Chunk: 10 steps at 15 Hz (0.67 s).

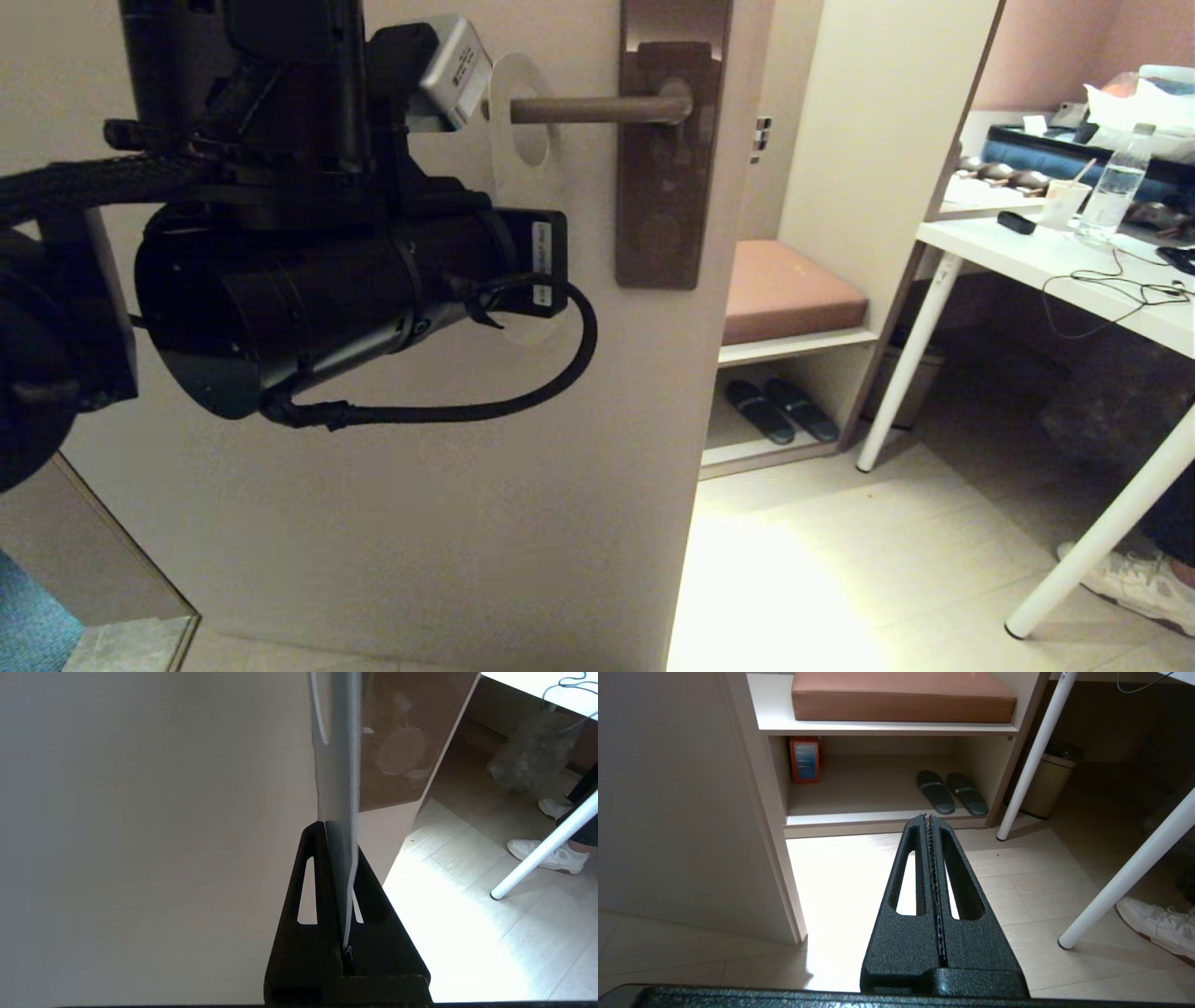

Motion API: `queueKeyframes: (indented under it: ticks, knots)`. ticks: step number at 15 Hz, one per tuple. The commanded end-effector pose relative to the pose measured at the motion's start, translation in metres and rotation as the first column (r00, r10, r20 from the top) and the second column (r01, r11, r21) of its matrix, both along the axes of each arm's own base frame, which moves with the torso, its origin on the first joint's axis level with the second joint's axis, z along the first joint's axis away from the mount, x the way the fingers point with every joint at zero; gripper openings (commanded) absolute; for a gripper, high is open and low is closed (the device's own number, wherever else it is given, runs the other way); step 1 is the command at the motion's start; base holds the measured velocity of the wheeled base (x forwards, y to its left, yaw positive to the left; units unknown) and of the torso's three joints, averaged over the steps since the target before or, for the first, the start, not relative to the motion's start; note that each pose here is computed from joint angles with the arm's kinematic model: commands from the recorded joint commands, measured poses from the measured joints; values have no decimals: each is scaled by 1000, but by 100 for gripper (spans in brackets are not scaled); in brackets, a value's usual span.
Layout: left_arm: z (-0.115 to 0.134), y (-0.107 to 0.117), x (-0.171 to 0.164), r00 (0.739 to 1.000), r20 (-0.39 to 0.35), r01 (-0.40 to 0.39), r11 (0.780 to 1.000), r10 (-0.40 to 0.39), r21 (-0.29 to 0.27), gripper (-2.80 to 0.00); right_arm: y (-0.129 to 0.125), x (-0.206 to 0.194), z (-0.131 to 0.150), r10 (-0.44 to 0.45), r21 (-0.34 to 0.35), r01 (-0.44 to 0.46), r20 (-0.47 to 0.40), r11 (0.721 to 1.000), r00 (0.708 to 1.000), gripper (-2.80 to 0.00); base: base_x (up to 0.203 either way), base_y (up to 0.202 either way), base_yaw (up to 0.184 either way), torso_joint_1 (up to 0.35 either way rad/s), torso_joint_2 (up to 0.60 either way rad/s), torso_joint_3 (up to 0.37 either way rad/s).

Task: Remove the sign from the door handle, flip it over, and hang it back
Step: Hang the sign back with the other side facing out

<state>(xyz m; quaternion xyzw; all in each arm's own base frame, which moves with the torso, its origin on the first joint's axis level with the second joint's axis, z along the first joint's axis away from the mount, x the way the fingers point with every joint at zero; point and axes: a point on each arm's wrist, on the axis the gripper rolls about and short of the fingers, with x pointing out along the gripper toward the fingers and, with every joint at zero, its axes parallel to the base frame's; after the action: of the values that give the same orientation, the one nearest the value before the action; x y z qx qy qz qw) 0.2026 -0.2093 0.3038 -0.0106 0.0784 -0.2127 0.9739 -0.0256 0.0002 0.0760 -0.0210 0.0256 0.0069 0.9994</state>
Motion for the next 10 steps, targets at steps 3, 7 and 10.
queueKeyframes:
  ticks: [3, 7, 10]
  knots:
    - [-6, -11, 7, 1000, -8, 9, 1000, -9, 19, -280, 0, 0, 0, 1, -1, -1, -1, 1000, 1000, -280, 0, 0, 0, 0, 0, 0]
    - [-4, -19, 13, 1000, -4, 9, 1000, -9, 15, -280, 0, 0, 0, 1, -1, -1, -1, 1000, 1000, -280, 0, 0, 0, 0, 0, 0]
    - [-5, -21, 15, 1000, -4, 8, 1000, -8, 15, -280, 0, 0, 0, 1, -1, -1, -1, 1000, 1000, -280, 0, 0, 0, 0, 0, 0]
